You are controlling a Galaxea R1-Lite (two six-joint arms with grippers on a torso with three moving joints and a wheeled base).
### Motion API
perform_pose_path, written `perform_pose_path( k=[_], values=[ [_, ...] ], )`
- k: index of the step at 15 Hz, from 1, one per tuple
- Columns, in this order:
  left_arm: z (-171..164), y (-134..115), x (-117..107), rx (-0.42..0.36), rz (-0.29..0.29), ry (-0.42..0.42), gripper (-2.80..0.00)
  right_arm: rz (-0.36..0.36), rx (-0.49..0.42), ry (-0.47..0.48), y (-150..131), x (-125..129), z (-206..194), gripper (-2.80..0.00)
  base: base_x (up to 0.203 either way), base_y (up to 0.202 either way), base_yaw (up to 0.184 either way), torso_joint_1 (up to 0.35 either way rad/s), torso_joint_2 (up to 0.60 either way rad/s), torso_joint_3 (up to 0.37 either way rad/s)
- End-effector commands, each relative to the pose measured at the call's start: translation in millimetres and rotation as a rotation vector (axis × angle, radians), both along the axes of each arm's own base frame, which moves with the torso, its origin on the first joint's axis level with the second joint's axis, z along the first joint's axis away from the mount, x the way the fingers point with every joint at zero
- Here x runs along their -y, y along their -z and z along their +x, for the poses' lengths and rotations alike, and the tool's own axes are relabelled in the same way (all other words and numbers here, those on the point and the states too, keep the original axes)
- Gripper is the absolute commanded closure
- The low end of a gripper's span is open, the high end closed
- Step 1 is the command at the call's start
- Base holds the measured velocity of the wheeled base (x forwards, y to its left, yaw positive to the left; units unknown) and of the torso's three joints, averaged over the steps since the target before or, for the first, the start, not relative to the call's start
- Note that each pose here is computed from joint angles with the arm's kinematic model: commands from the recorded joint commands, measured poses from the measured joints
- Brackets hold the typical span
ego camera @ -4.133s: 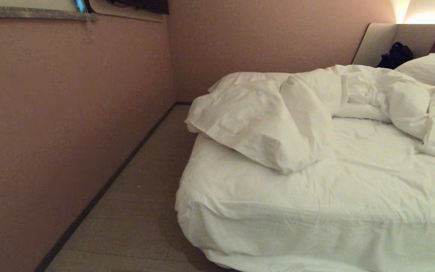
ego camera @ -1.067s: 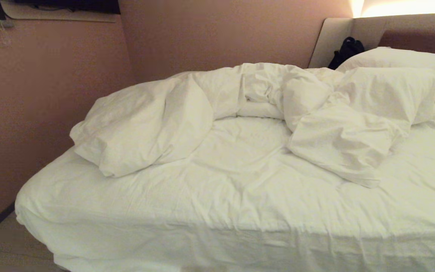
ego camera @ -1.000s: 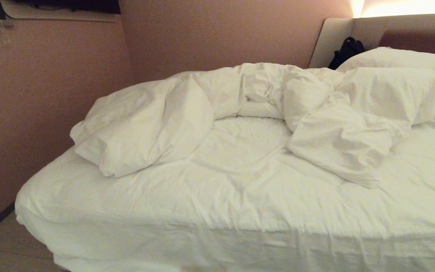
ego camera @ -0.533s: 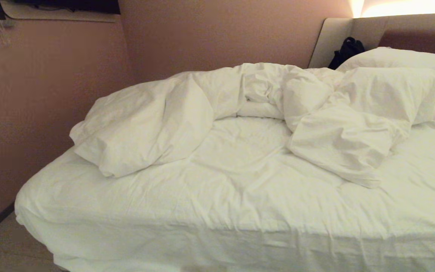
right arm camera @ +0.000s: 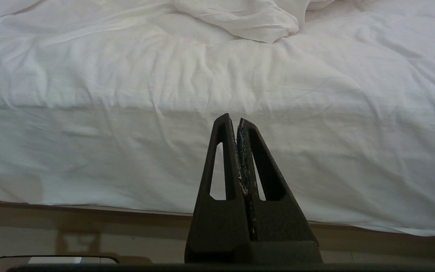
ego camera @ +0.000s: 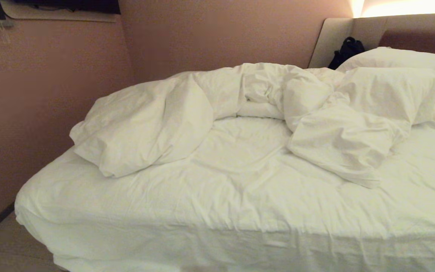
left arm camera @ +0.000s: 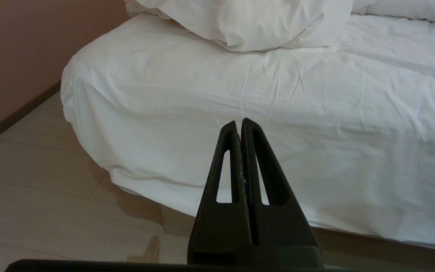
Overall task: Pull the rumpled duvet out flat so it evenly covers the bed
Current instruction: Hold the folded corner of the quilt
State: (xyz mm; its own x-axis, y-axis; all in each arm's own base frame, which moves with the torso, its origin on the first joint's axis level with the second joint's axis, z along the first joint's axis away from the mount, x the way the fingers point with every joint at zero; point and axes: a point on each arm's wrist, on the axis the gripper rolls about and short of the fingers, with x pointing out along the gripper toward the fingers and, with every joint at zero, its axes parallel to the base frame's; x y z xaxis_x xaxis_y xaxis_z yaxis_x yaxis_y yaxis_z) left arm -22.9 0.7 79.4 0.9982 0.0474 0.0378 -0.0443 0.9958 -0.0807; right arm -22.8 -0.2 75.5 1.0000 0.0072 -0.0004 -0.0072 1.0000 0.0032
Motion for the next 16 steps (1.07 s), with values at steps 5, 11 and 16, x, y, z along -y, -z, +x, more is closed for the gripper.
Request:
perform_pose_path(
  k=[5, 11, 16],
  values=[
    [0, 0, 0, 0.001, 0.003, -0.005, 0.0, 0.0, 0.0, 0.0, 0, 0, 0, 0.0, 0.0, 0.0, 0.0, 0.0, 0.0, 0.0],
    [-5, -45, 1, 0.028, -0.003, 0.021, 0.0, 0.0, 0.0, 0.0, 0, 0, 0, 0.0, 0.0, 0.0, 0.0, 0.0, 0.0, 0.0],
    [38, -80, 1, -0.179, -0.045, 0.059, 0.0, 0.0, 0.0, 0.0, 0, 0, 0, 0.0, 0.0, 0.0, 0.0, 0.0, 0.0, 0.0]
  ],
)
